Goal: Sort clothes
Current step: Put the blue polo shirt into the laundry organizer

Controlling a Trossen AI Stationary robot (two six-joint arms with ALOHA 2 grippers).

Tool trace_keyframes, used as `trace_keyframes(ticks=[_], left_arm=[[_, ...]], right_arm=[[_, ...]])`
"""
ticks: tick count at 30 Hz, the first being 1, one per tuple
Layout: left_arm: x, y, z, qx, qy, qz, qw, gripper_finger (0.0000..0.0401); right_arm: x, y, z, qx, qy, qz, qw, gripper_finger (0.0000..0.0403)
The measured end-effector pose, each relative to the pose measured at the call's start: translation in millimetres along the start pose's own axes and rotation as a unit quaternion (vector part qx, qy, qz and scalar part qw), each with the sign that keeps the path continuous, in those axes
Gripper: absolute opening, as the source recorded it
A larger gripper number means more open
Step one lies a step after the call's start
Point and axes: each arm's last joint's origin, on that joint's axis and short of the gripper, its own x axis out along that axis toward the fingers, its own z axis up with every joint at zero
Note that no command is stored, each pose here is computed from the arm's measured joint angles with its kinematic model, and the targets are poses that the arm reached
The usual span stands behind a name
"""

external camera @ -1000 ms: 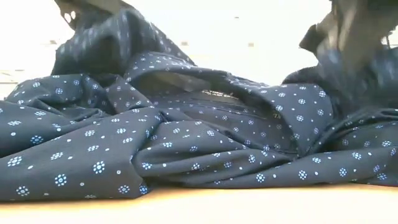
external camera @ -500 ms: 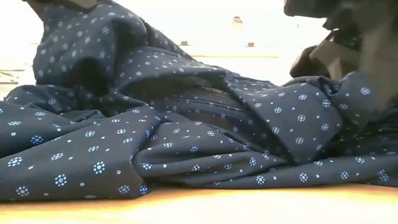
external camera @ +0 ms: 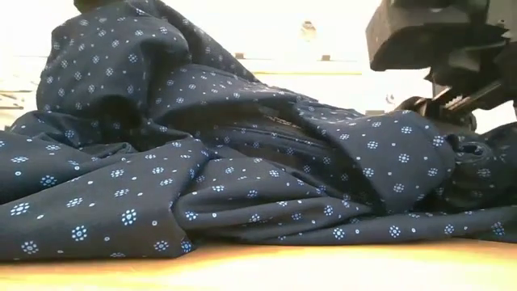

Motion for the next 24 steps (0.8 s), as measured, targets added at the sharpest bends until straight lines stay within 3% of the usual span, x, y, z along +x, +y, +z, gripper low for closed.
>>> trace_keyframes(ticks=[3, 6, 11, 15, 24], left_arm=[[-23, 2, 11, -0.006, -0.019, -0.015, 1.0, 0.0217], [-47, 0, 23, 0.02, -0.065, -0.032, 0.997, 0.0218], [-75, -1, 38, 0.072, -0.152, 0.006, 0.986, 0.0218], [-80, -1, 38, 0.103, -0.162, 0.028, 0.981, 0.0218], [-81, -3, 44, 0.155, -0.196, 0.052, 0.967, 0.0218]], right_arm=[[7, -1, -4, 0.03, 0.018, -0.02, 0.999, 0.0258], [8, -4, -7, 0.056, 0.034, -0.035, 0.997, 0.0222], [6, -6, -9, 0.083, 0.033, -0.045, 0.995, 0.0112], [-6, -5, -8, 0.086, 0.029, -0.033, 0.995, 0.0017], [-84, 7, 9, 0.095, 0.008, -0.02, 0.995, 0.0008]])
